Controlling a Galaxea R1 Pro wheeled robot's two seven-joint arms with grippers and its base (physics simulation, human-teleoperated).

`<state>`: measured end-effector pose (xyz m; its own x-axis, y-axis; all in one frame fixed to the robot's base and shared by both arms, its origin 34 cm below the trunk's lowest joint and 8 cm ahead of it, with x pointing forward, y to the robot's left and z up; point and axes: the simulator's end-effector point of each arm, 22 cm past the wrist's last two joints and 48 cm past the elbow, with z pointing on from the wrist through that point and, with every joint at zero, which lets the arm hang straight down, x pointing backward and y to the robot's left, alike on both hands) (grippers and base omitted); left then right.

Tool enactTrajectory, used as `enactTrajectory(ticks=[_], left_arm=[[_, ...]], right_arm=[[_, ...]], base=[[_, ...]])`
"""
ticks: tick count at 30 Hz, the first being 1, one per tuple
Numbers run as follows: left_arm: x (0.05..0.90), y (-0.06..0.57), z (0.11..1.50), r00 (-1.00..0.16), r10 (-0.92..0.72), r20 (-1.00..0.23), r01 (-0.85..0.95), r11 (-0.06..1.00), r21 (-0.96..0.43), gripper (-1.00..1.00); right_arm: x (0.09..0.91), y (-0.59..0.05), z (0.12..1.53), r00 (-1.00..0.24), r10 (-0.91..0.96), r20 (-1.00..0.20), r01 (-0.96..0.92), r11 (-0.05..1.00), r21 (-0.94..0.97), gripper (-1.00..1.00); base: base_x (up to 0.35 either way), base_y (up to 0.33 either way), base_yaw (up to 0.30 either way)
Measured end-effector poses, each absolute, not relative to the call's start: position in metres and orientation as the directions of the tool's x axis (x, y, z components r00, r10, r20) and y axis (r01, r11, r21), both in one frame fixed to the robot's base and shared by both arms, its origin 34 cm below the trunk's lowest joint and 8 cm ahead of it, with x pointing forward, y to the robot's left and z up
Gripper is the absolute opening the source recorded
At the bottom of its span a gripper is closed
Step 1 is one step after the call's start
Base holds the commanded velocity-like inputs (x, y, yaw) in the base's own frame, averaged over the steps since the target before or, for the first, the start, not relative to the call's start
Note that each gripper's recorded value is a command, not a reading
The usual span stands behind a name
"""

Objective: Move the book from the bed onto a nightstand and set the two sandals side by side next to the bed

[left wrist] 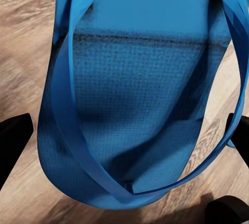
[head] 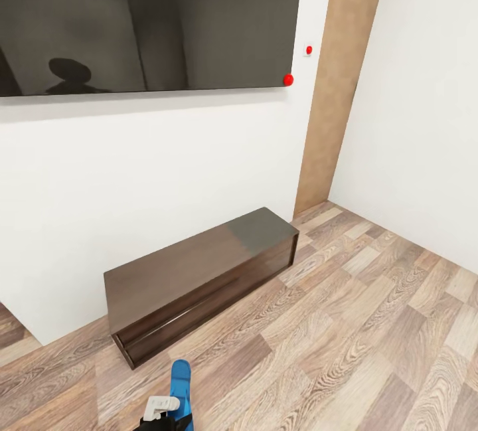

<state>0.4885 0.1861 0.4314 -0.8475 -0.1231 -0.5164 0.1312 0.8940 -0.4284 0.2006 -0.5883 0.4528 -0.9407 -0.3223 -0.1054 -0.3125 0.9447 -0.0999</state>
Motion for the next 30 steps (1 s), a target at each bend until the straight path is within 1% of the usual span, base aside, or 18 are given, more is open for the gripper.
enactTrajectory(ticks=[5, 9, 10, 15, 20, 27, 30], left_arm=[[0.489, 0.185, 0.432, -0.847, -0.124, -0.517, 0.131, 0.894, -0.429, -1.0], [0.488, 0.185, 0.431, -0.848, -0.123, -0.516, 0.132, 0.893, -0.43, -1.0], [0.488, 0.184, 0.432, -0.848, -0.123, -0.516, 0.132, 0.893, -0.431, -1.0], [0.488, 0.181, 0.432, -0.848, -0.125, -0.515, 0.133, 0.891, -0.434, -1.0], [0.488, 0.181, 0.432, -0.848, -0.124, -0.515, 0.133, 0.891, -0.434, -1.0], [0.488, 0.18, 0.432, -0.848, -0.125, -0.516, 0.133, 0.891, -0.435, -1.0], [0.488, 0.181, 0.432, -0.848, -0.125, -0.515, 0.133, 0.891, -0.434, -1.0]], right_arm=[[0.201, -0.59, 0.453, -0.946, -0.31, -0.094, -0.301, 0.948, -0.104, 1.0], [0.191, -0.6, 0.454, -0.97, -0.244, 0.006, -0.243, 0.963, -0.115, 1.0], [0.197, -0.602, 0.455, -0.971, -0.24, 0.014, -0.24, 0.963, -0.123, 1.0], [0.227, -0.605, 0.461, -0.967, -0.256, 0.002, -0.253, 0.956, -0.149, 1.0], [0.232, -0.605, 0.462, -0.964, -0.265, -0.002, -0.262, 0.953, -0.152, 1.0], [0.221, -0.613, 0.463, -0.928, -0.363, 0.08, -0.372, 0.914, -0.162, 1.0], [0.218, -0.614, 0.463, -0.92, -0.38, 0.094, -0.391, 0.906, -0.163, 1.0]], base=[[0.0, 0.0, 0.0], [0.0, 0.0, 0.0], [0.0, 0.0, 0.0], [0.0, 0.0, 0.0], [0.0, 0.0, 0.0], [0.0, -0.021, 0.0], [0.039, -0.097, 0.0]])
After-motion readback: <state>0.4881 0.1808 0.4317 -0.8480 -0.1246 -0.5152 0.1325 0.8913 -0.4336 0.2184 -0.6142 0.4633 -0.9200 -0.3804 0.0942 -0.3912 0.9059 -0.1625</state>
